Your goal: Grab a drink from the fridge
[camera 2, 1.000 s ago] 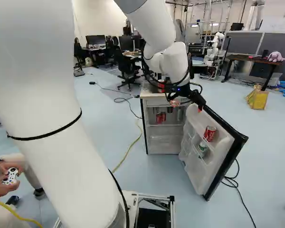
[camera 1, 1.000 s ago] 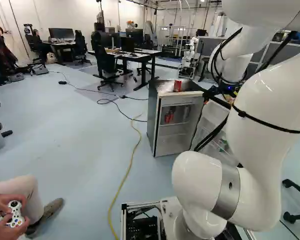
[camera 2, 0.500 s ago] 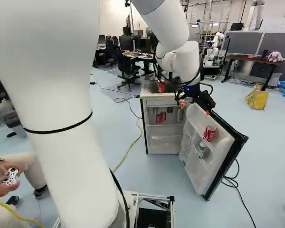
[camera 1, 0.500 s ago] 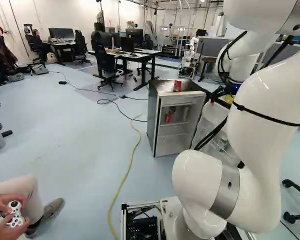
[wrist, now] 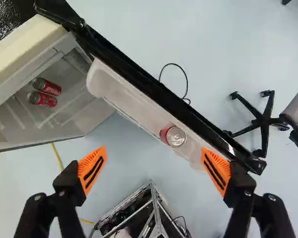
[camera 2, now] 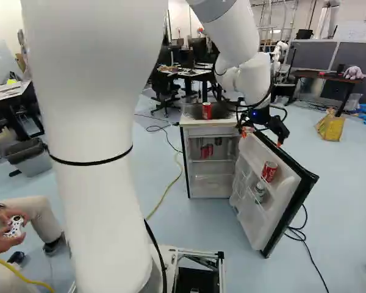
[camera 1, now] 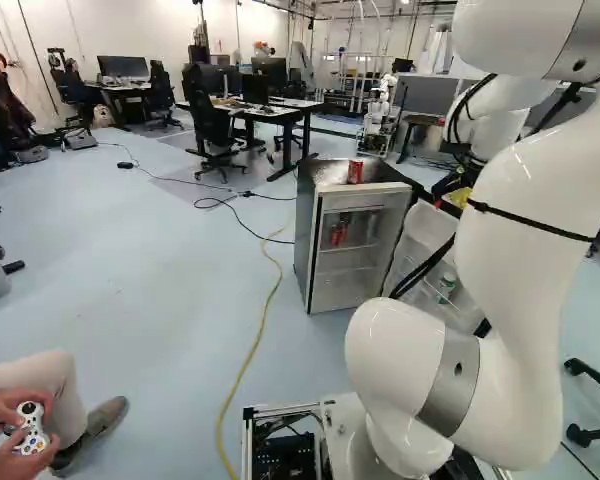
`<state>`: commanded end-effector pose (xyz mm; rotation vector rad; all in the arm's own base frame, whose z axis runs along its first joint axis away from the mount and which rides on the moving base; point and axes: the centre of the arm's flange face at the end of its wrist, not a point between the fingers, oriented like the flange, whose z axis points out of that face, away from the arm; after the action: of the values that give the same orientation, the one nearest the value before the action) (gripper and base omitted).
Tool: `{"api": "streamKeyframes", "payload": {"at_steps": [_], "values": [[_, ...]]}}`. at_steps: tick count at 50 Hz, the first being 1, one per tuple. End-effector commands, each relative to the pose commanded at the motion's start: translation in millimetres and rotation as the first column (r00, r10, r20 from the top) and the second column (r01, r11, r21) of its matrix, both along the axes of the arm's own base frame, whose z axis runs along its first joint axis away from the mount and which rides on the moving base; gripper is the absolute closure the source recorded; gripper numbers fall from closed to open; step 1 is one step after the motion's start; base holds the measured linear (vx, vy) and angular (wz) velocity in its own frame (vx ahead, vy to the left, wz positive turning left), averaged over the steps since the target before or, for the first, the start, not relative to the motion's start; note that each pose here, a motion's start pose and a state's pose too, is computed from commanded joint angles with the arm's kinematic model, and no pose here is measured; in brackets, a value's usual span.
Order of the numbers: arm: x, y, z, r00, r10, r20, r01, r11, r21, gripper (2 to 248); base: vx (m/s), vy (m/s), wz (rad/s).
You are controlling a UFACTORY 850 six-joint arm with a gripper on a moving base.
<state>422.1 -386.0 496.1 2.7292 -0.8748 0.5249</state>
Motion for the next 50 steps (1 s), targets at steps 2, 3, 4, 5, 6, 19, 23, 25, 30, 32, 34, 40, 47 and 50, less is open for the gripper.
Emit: {"api": "streamKeyframes", "payload": {"at_steps": [2,3,4,5,6,19,23,25,30,32,34,40,47,50], "values": [[1,-3.8,-0.1,1.000,-0.003,0.001,0.003,1.000,-0.001,3,0.000,0.000,0.000],[2,-5.7,-0.2,1.000,-0.005,0.002,0.005,1.000,-0.002,3,0.000,0.000,0.000],[3,-7.6,-0.2,1.000,-0.007,0.003,0.007,1.000,-0.002,3,0.000,0.000,0.000],[3,-9.4,-0.3,1.000,-0.008,0.003,0.009,1.000,-0.003,3,0.000,0.000,0.000],[4,-11.3,-0.3,1.000,-0.010,0.004,0.010,1.000,-0.004,3,0.000,0.000,0.000],[13,-35.9,-1.2,0.999,-0.030,0.014,0.030,0.999,-0.013,3,0.000,0.000,0.000],[16,-43.2,-1.5,0.999,-0.035,0.018,0.035,0.999,-0.016,3,0.000,0.000,0.000],[17,-46.9,-1.7,0.999,-0.038,0.020,0.038,0.999,-0.018,3,0.000,0.000,0.000],[21,-56.0,-2.2,0.999,-0.045,0.024,0.046,0.999,-0.020,3,0.000,0.000,0.000],[22,-59.6,-2.4,0.998,-0.049,0.025,0.050,0.999,-0.020,3,0.000,0.000,0.000],[23,-63.1,-2.7,0.998,-0.054,0.027,0.054,0.998,-0.019,3,0.000,0.000,0.000],[27,-73.6,-3.8,0.997,-0.069,0.031,0.070,0.998,-0.011,3,0.000,0.000,0.000],[32,-85.0,-5.1,0.995,-0.088,0.035,0.089,0.996,0.000,3,0.000,0.000,0.000],[33,-89.9,-5.8,0.995,-0.097,0.037,0.097,0.995,0.005,3,0.000,0.000,0.000]]}}
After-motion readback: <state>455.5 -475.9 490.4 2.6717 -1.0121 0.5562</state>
